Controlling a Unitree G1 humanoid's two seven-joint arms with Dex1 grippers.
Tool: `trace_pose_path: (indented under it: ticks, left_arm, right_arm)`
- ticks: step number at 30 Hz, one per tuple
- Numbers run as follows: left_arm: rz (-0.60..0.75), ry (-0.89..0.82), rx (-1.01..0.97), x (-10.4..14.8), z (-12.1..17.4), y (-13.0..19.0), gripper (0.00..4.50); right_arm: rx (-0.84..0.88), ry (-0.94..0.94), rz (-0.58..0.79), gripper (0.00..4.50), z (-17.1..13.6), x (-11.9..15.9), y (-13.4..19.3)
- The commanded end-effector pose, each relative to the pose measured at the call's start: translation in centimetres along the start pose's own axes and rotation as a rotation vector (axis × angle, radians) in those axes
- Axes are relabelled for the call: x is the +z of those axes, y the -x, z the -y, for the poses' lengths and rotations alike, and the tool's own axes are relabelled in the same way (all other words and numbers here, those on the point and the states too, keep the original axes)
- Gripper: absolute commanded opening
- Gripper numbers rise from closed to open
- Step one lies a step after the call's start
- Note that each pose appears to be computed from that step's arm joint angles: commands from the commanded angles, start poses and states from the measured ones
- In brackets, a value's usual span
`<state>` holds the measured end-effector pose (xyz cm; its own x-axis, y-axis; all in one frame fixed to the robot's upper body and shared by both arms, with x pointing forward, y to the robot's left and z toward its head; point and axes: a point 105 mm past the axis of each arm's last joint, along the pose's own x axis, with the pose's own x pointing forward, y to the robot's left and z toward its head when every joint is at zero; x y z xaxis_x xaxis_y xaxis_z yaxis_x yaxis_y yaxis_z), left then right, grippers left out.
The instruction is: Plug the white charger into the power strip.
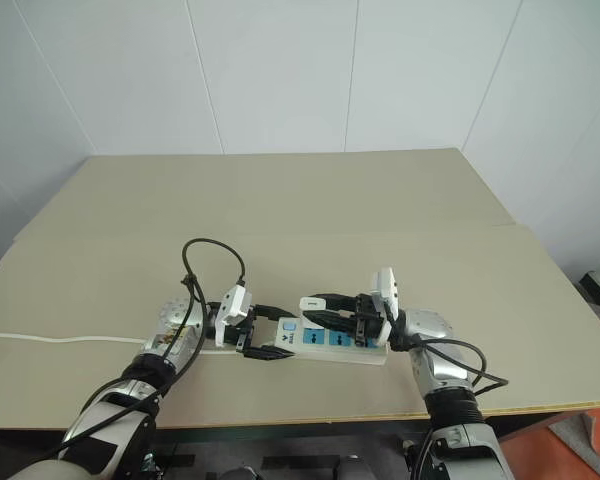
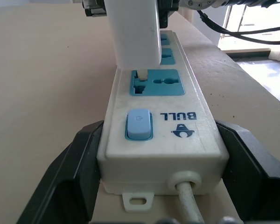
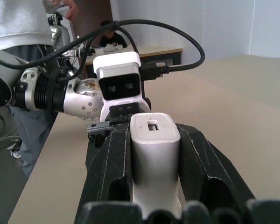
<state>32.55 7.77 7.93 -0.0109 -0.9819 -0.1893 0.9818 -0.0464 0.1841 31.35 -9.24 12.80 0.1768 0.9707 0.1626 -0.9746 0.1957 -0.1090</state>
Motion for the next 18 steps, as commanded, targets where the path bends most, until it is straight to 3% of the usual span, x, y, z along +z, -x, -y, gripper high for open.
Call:
trace_pose_path:
  ticks: [1, 18]
  left_arm:
    - [-0.051, 0.000, -0.012, -0.5, 0.3, 0.6, 3.25]
    - [-0.041, 0.008, -0.003, -0.8, 0.9, 0.4, 3.25]
  right_arm:
    - [0.025, 0.057, -0.017, 1.11, 0.1, 0.3, 0.1]
    - [0.008, 0.057, -0.066, 1.11, -0.1, -2.0, 0.0]
